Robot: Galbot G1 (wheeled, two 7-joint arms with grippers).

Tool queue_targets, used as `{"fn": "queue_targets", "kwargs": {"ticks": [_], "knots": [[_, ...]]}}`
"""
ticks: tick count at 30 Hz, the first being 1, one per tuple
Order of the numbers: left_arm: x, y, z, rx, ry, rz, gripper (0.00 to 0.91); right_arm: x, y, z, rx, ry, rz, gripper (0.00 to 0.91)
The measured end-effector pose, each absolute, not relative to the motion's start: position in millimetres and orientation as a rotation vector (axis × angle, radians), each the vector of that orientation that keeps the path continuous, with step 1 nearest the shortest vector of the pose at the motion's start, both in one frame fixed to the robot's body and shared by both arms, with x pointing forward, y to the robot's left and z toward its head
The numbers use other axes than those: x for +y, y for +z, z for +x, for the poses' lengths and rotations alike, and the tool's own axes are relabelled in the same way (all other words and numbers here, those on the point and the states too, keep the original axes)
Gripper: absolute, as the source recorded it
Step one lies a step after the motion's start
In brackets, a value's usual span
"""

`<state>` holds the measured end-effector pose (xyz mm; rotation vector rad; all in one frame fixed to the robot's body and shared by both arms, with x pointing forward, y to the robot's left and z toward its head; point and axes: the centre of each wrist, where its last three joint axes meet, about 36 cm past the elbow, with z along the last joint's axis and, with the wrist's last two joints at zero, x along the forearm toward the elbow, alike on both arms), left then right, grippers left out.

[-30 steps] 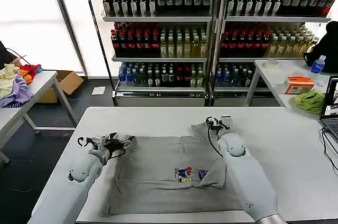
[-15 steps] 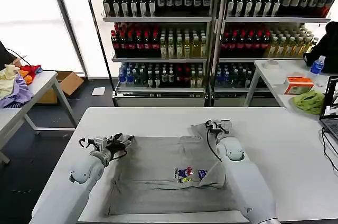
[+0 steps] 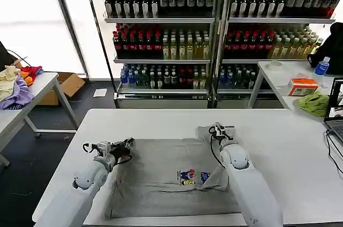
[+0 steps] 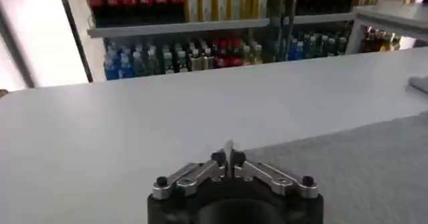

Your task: Fold and organize the clothes.

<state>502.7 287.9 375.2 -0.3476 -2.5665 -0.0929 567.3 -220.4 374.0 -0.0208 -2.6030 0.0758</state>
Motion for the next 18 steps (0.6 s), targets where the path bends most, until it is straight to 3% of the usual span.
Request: {"fn": "queue_targets", "kwargs": {"ticks": [18], "knots": [[291.4, 397.2, 488.4, -2.691, -0.051, -0.371, 0.0, -222.1, 423.0, 544.0, -2.749, -0.006, 0.046, 0.0]]}}
